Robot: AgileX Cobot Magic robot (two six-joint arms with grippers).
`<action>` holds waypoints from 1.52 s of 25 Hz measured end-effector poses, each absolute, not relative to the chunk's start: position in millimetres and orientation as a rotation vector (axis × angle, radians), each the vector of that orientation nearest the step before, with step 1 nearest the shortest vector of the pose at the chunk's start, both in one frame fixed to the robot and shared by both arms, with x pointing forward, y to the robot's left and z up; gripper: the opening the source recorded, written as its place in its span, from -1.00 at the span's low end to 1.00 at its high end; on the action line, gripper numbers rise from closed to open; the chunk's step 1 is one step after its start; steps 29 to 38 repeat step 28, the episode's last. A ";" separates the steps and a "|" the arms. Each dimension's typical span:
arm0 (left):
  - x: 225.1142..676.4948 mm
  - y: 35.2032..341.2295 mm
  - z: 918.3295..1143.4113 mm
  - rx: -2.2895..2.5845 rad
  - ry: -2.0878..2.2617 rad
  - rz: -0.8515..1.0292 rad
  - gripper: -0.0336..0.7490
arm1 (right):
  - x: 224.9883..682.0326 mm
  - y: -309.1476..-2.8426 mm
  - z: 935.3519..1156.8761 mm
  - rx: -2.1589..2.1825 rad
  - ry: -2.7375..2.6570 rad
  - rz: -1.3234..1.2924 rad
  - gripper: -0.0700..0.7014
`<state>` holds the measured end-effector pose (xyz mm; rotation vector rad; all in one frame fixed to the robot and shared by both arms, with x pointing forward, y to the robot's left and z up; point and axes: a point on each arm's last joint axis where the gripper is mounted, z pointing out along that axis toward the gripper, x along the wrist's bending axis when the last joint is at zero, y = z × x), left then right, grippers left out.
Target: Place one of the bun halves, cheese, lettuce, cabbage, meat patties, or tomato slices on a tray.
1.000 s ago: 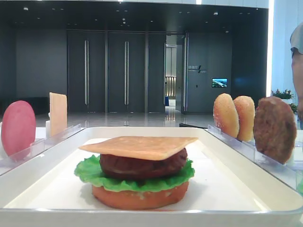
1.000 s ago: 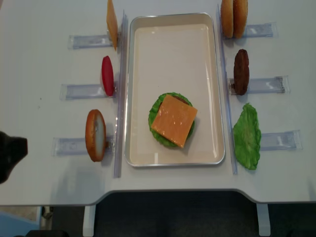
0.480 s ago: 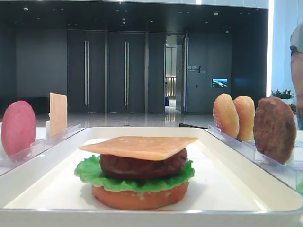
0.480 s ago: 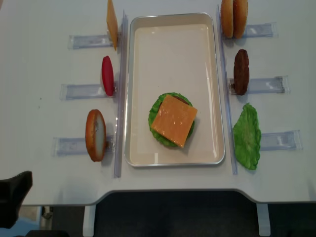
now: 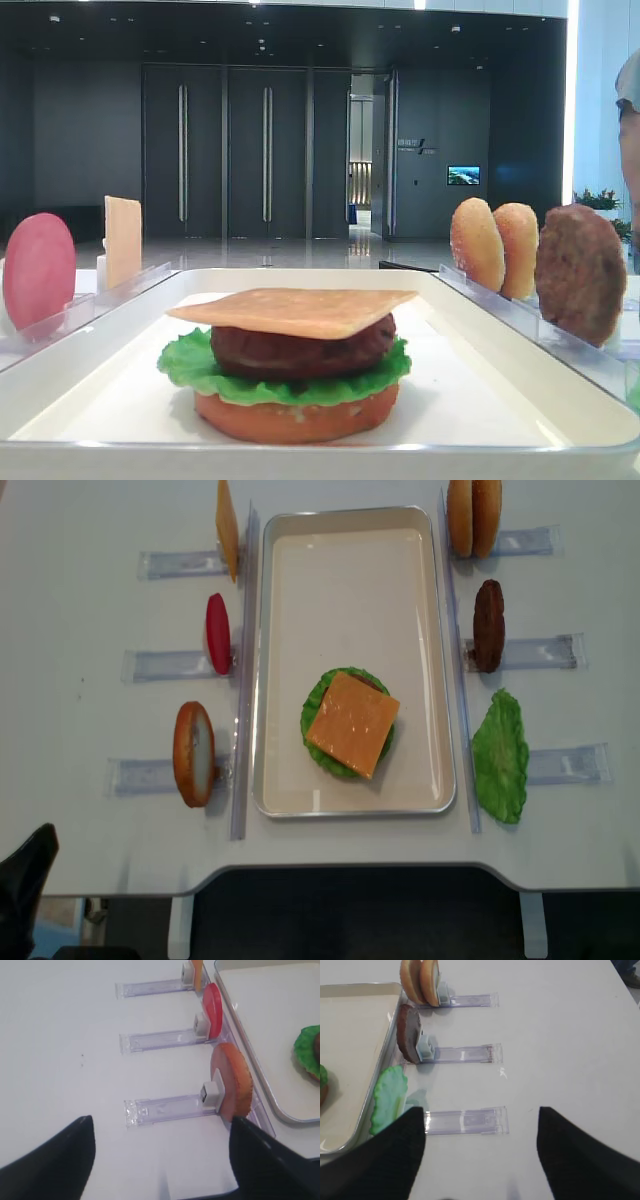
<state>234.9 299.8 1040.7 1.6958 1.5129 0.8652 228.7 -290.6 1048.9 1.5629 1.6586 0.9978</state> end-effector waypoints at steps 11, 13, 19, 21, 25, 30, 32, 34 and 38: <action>231.4 299.9 1041.0 1.674 1.493 0.886 0.72 | 228.7 -290.6 1048.9 1.563 1.659 0.998 0.39; 231.4 299.9 1041.0 1.674 1.493 0.886 0.72 | 228.7 -290.5 1048.9 1.563 1.659 0.999 0.39; 231.4 299.9 1041.0 1.674 1.493 0.886 0.72 | 228.7 -290.5 1048.9 1.563 1.659 0.999 0.39; 231.4 299.9 1041.0 1.674 1.493 0.886 0.72 | 228.7 -290.5 1048.9 1.563 1.659 0.999 0.39; 231.4 299.9 1041.0 1.674 1.493 0.886 0.72 | 228.7 -290.5 1048.9 1.563 1.659 0.999 0.39; 231.5 299.9 1041.1 1.673 1.492 0.887 0.72 | 228.7 -290.5 1048.9 1.563 1.659 0.999 0.39; 231.5 299.9 1041.1 1.673 1.492 0.887 0.72 | 228.7 -290.5 1048.9 1.563 1.659 0.999 0.39; 231.5 299.9 1041.1 1.673 1.492 0.887 0.72 | 228.7 -290.5 1048.9 1.563 1.659 0.999 0.39; 231.5 299.9 1041.1 1.673 1.492 0.887 0.72 | 228.7 -290.5 1048.9 1.563 1.659 0.999 0.39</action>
